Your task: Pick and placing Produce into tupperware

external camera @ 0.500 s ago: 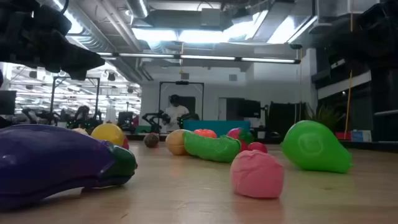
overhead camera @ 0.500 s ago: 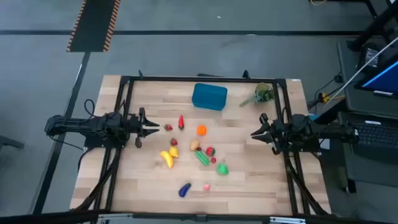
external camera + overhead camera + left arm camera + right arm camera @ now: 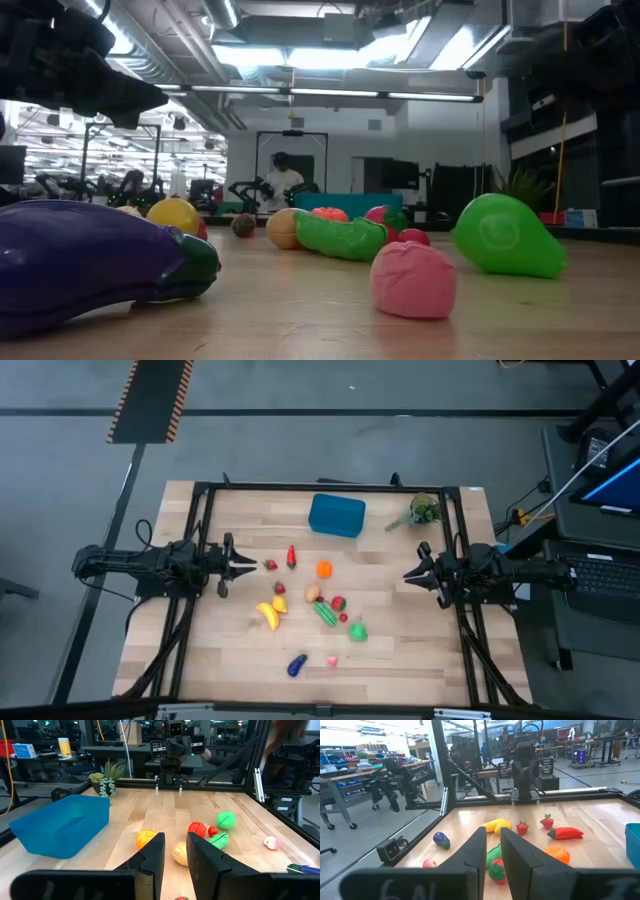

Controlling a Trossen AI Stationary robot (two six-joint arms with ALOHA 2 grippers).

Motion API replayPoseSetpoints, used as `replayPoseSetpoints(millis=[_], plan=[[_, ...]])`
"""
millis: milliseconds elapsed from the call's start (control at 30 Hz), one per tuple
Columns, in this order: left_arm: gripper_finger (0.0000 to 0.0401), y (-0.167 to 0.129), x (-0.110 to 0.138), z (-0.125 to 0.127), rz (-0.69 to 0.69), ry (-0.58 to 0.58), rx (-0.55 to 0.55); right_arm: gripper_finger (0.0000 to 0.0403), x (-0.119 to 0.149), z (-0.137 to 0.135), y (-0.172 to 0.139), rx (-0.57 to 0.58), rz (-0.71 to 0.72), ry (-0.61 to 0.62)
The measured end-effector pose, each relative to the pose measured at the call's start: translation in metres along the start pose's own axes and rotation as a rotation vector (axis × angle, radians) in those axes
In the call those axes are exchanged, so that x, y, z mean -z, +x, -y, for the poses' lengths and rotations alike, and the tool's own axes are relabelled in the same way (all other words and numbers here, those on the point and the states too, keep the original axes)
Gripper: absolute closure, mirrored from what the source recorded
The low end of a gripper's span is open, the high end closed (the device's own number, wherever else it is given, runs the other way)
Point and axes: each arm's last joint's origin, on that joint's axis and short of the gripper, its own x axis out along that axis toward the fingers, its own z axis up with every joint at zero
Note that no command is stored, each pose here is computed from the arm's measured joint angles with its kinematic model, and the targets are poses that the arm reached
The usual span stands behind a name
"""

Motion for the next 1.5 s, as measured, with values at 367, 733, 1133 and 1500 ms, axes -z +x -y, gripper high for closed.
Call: replayPoseSetpoints(millis=[367, 733, 1133, 1500], plan=[[0.0346, 0.0000, -0.0001, 0.0000, 0.000, 0.000, 0.000, 0.0343, 0.0000, 0.0000, 0.0000, -0.001, 0.000, 0.000], [0.0363, 0.0000, -0.0001, 0.0000, 0.000, 0.000, 0.000, 0.0343, 0.0001, 0.0000, 0.0000, 0.000, 0.000, 0.000], [0.0380, 0.0000, -0.0001, 0.0000, 0.000, 0.000, 0.000, 0.0343, 0.0001, 0.0000, 0.0000, -0.001, -0.001, 0.000], [0.0395, 0.0000, -0.0001, 0.0000, 0.000, 0.000, 0.000, 0.0343, 0.0000, 0.0000, 0.0000, 0.000, 0.000, 0.000]])
